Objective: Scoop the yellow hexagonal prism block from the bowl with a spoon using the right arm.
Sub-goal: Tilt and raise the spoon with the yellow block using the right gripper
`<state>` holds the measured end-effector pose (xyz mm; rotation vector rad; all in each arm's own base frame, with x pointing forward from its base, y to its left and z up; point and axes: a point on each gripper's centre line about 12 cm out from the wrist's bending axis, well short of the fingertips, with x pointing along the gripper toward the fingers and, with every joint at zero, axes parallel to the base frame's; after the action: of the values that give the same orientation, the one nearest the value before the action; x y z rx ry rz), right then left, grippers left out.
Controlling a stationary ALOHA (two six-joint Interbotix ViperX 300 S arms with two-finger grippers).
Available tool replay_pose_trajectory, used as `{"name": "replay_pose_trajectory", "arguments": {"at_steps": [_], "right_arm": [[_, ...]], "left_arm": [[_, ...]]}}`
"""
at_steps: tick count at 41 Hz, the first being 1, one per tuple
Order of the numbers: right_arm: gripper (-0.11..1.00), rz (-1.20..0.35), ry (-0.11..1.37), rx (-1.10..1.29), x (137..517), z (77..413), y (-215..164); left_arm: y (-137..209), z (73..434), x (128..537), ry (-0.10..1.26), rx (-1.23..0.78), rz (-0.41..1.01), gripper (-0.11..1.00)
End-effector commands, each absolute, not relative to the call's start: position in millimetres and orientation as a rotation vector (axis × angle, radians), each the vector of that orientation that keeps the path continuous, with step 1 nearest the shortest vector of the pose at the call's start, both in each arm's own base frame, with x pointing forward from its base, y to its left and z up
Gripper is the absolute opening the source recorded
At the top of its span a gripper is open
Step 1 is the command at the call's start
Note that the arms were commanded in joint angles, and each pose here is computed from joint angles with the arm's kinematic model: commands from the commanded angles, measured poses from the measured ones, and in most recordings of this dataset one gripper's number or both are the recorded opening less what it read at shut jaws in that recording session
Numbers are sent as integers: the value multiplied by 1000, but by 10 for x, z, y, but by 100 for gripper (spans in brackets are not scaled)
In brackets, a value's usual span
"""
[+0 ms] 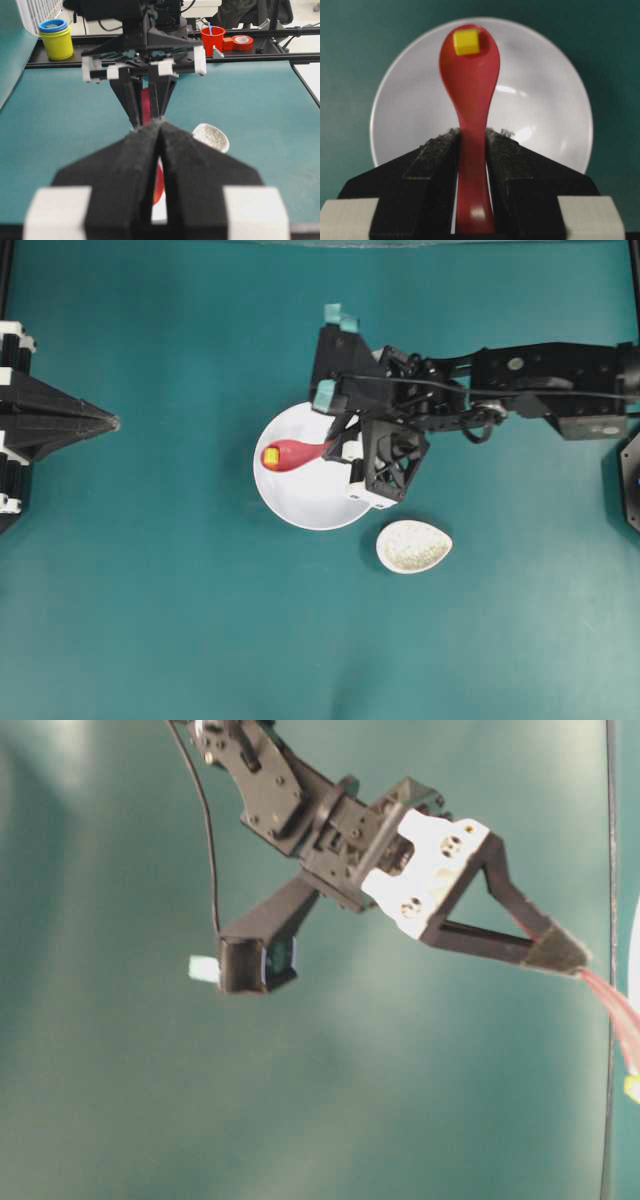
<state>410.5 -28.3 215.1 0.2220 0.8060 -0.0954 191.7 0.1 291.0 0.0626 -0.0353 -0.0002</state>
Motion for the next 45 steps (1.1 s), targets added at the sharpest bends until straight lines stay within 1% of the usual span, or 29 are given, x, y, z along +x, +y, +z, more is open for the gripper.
{"name": "replay_pose_trajectory", "arguments": {"at_steps": [1,9,18,24,33,45], "right_arm": [[22,-96,698,213,4056,2383,-286],[22,-106,565,203,3912,2503,-300],[22,-117,383,191,3680,2734,-311],[22,-120,297,186,3517,2876,-309],[22,-119,240,187,3347,2993,-299],[22,-119,239,187,3358,3001,-300]], "left_arm": [[3,3015,1941,-60,64,2,-1],[3,3011,1938,-60,66,1,-1],[3,3008,1940,-58,66,1,-1],[3,3008,1940,-58,64,1,-1],[3,3011,1938,-60,66,1,-1],[0,3008,1940,-58,66,0,-1]]}}
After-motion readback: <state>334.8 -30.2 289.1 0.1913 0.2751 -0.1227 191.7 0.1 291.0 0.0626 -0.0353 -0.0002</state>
